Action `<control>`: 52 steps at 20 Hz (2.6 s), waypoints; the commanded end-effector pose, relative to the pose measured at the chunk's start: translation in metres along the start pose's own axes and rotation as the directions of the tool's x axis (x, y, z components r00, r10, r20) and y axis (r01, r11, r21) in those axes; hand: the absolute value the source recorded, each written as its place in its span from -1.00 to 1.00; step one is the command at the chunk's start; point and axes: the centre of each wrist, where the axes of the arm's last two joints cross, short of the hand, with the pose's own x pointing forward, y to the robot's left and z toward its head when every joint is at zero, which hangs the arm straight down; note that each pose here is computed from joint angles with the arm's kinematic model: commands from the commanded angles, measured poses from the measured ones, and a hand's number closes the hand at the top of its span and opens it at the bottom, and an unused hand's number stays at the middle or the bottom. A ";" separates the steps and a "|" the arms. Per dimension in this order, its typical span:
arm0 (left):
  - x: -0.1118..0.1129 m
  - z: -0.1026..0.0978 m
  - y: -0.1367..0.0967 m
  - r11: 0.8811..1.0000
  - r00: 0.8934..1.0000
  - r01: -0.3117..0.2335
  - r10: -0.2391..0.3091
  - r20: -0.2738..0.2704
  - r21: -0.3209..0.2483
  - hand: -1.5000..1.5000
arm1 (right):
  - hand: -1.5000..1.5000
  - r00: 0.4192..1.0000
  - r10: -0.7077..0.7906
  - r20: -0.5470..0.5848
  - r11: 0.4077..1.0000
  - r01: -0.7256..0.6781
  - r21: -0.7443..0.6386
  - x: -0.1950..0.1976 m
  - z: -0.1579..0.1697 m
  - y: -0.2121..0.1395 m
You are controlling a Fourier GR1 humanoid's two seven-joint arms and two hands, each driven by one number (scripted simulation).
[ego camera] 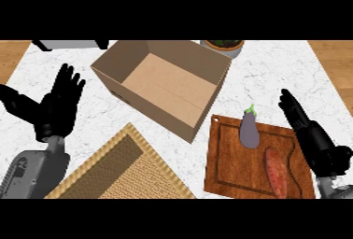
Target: Pick the sweet potato from the cutting board and place it in the cardboard box
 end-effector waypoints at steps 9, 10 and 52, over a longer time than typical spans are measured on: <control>-0.034 0.038 0.052 0.862 0.863 0.503 -0.505 -0.011 -0.067 0.00 | 1.00 0.998 0.063 -0.027 0.899 -0.069 -0.432 -0.029 0.007 -0.040; -0.038 0.036 0.040 0.861 0.863 0.506 -0.506 0.006 -0.052 0.00 | -1.00 1.000 -0.019 0.008 0.881 0.020 -0.473 -0.042 0.011 -0.030; -0.025 0.058 0.038 0.853 0.855 0.519 -0.519 0.014 -0.053 0.00 | -1.00 0.572 0.748 -0.337 0.658 -0.574 0.488 0.021 0.050 -0.019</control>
